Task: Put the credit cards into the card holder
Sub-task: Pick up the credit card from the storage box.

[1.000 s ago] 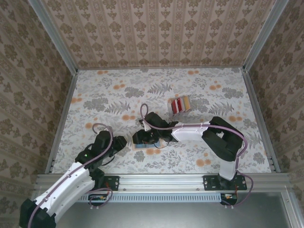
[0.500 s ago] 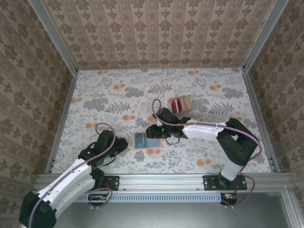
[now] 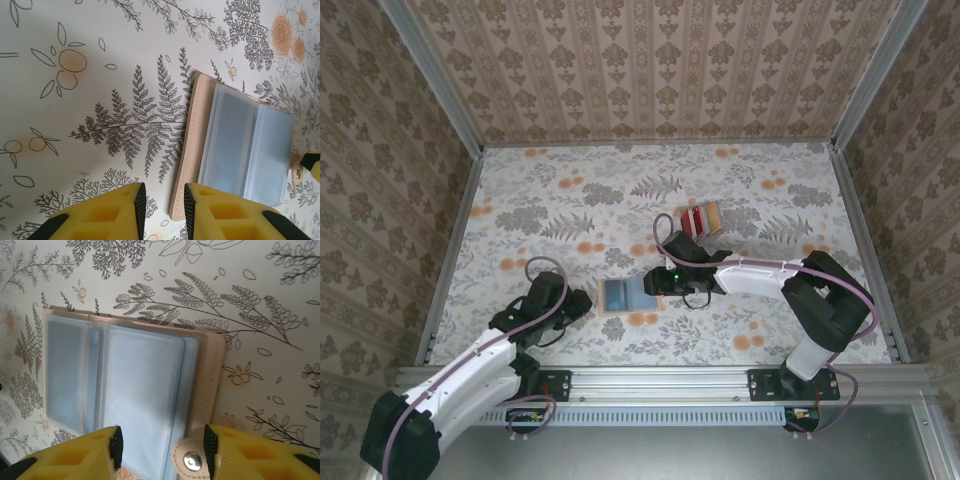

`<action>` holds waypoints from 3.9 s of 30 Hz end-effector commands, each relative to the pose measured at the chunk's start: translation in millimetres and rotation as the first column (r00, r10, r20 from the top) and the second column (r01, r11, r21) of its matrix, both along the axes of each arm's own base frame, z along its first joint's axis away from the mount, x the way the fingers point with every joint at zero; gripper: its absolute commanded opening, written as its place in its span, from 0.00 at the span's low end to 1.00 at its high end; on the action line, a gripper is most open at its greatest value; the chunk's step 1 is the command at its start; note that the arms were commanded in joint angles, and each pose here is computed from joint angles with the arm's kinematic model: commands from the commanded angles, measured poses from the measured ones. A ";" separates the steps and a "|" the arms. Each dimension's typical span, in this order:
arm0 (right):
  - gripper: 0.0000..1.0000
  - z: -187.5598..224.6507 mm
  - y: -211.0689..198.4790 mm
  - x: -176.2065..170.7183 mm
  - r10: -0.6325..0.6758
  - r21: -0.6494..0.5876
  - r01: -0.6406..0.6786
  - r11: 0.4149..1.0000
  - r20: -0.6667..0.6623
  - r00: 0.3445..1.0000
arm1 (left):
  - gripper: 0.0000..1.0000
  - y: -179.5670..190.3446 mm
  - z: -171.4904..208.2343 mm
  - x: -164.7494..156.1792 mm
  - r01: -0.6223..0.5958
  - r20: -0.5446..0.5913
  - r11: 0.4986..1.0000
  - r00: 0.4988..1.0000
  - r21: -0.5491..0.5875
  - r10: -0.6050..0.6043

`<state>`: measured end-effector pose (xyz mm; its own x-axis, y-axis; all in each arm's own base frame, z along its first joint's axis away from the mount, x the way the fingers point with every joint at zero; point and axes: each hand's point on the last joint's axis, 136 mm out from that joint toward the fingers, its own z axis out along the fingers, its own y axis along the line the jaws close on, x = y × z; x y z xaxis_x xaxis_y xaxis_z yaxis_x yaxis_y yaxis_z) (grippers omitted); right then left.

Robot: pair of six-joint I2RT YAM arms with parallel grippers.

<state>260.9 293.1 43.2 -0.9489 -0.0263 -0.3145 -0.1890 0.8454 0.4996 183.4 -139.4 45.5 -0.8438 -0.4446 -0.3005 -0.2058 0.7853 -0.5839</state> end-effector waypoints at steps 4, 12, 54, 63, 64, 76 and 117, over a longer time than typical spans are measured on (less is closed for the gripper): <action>0.50 4.0 -27.4 -1.7 -0.014 -0.077 0.017 0.997 0.034 0.999 | 0.30 -7.7 7.4 8.3 0.017 0.012 1.000 1.000 -0.015 -0.016; 0.50 12.6 -63.5 4.1 -0.071 -0.095 0.076 0.993 0.060 0.996 | 0.30 -13.2 9.7 15.1 0.046 0.009 0.999 0.999 0.010 -0.046; 0.53 59.2 -175.8 167.3 -0.243 0.000 0.243 0.970 0.052 0.969 | 0.31 -87.1 10.5 55.6 0.243 -0.059 0.964 0.969 0.105 -0.238; 0.53 59.7 -170.5 169.0 -0.235 0.014 0.235 0.972 0.038 0.971 | 0.31 -93.8 4.4 56.7 0.261 -0.073 0.961 0.964 0.093 -0.255; 0.53 59.1 -169.2 168.4 -0.233 0.019 0.233 0.972 0.032 0.972 | 0.31 -93.7 4.3 56.7 0.263 -0.072 0.960 0.964 0.093 -0.257; 0.53 62.7 -151.6 167.5 -0.198 0.042 0.197 0.979 0.025 0.980 | 0.31 -93.5 4.4 56.3 0.269 -0.074 0.958 0.962 0.097 -0.263; 0.47 54.1 -147.3 166.0 -0.167 -0.069 0.170 0.983 0.044 0.985 | 0.31 -94.6 3.1 53.1 0.271 -0.080 0.959 0.961 0.086 -0.265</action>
<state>432.9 144.3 90.1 -0.9278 0.1298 -0.3497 -0.0440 0.8929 0.4481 234.4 -225.5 42.0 -0.9469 -0.1962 -0.2548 -0.0527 0.8762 -0.4790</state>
